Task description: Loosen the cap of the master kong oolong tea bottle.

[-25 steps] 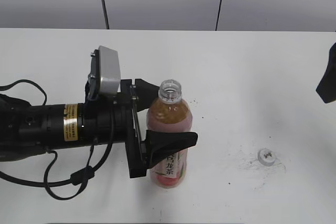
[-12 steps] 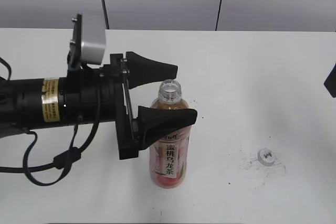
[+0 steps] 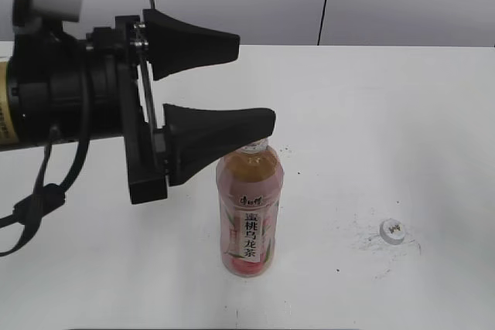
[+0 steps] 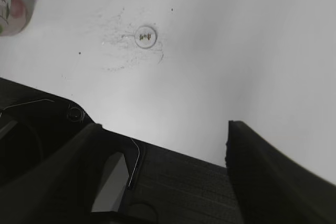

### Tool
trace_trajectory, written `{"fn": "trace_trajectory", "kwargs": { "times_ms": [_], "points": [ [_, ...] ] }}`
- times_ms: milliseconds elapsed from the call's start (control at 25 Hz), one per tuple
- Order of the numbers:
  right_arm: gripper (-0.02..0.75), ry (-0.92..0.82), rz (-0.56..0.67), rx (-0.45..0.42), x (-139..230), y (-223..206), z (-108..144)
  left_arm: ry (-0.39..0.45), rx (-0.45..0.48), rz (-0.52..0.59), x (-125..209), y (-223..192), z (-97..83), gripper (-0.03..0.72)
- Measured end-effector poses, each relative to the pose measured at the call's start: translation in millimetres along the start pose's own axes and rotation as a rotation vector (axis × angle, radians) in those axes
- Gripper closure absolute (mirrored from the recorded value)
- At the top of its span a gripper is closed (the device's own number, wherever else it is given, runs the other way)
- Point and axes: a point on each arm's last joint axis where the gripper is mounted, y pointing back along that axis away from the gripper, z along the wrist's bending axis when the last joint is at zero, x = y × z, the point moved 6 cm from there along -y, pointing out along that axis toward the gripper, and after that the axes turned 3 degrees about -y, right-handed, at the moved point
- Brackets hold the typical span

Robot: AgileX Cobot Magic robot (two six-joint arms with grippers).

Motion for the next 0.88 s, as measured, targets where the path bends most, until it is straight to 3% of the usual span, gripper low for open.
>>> {"fn": "trace_trajectory", "kwargs": {
  "times_ms": [240,440,880],
  "points": [
    [0.194,-0.011,0.014,0.001,49.1,-7.9,2.8,0.005,-0.044,-0.019,-20.1,11.1,-0.6,0.101],
    [0.194,-0.013,-0.046,0.007,91.1,-9.3,5.3,0.045,-0.113,-0.002,-30.0,21.2,3.1,0.101],
    [0.194,-0.009,-0.353,0.027,129.3,7.3,7.7,0.005,-0.140,0.032,-49.6,42.8,-9.4,0.103]
  ]
}}
